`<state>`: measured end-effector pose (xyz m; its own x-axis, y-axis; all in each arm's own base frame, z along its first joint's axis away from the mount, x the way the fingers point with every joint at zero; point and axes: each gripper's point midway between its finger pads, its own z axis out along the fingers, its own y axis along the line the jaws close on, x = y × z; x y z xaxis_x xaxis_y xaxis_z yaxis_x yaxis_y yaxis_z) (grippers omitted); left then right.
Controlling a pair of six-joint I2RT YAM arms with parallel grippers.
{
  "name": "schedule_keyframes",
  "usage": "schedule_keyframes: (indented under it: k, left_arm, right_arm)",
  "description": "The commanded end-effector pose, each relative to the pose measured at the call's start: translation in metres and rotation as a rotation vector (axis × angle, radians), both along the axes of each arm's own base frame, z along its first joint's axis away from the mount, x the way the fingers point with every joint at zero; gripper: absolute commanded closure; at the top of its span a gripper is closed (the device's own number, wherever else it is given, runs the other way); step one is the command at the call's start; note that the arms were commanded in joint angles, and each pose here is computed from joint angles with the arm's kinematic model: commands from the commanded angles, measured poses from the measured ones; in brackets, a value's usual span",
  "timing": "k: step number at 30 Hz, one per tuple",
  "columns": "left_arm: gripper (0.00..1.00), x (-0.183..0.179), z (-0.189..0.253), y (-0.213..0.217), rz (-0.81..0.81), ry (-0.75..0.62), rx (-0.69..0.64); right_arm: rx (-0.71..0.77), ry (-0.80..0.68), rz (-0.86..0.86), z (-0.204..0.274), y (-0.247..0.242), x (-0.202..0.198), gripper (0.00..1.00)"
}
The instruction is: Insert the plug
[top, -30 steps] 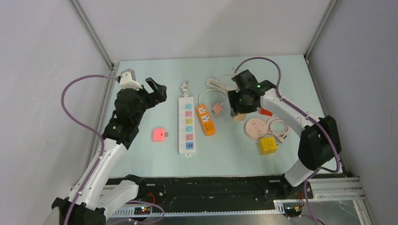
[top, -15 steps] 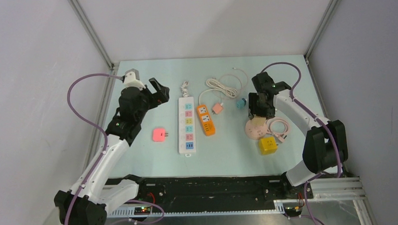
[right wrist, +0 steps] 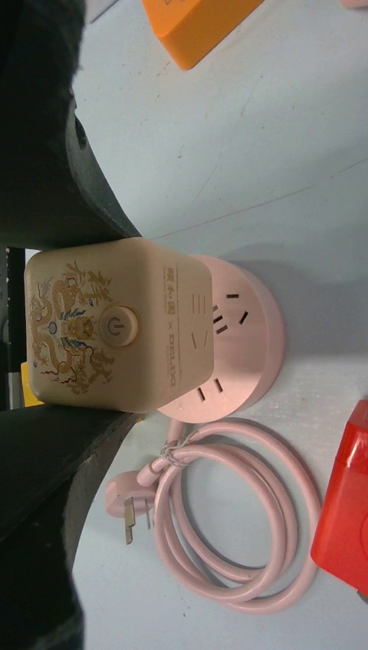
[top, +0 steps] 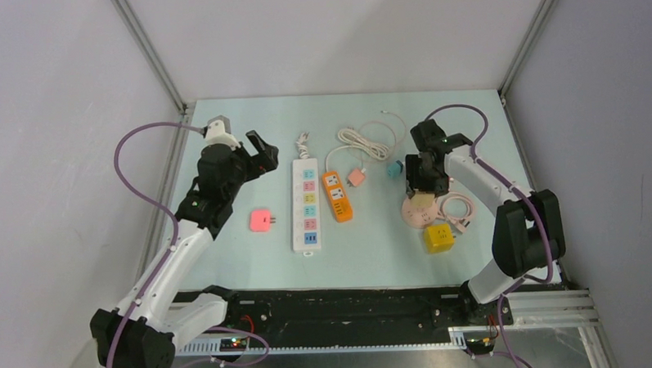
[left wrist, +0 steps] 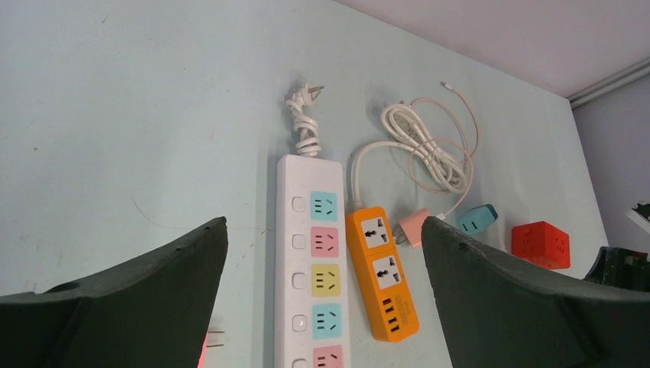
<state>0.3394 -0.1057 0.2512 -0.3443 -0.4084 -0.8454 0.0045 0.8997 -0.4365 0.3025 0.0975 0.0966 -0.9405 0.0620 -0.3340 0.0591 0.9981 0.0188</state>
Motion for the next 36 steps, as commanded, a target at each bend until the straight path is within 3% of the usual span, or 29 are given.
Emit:
schedule_keyframes:
  k: [1,5,11,17,23,31,36]
  left_arm:
    - [0.00,0.002,0.004,0.001,0.010,-0.017,-0.020]
    - [0.00,0.002,0.001,0.001,0.010,-0.008,-0.024]
    - [0.00,0.003,-0.004,-0.001,0.009,0.015,-0.043]
    - [0.00,0.000,-0.014,0.012,0.065,0.070,-0.071]
    - [0.00,-0.005,-0.039,0.040,0.157,0.171,-0.116]
    - [0.01,-0.012,-0.060,0.062,0.211,0.250,-0.174]
    - [0.00,-0.011,-0.064,0.073,0.249,0.264,-0.189]
  right_arm:
    - [0.039,-0.079,0.131,0.014,0.025,0.006,1.00]
    - [0.078,-0.134,0.319,0.024,0.072,-0.004,1.00]
    - [0.336,-0.254,0.743,0.058,0.188,-0.039,1.00]
    - [0.493,-0.291,1.047,0.083,0.261,-0.058,1.00]
    - [0.373,-0.274,1.283,0.067,0.301,-0.063,1.00]
    - [0.158,-0.272,1.439,0.033,0.310,-0.067,1.00]
    - [0.045,-0.316,1.450,0.021,0.314,-0.054,1.00]
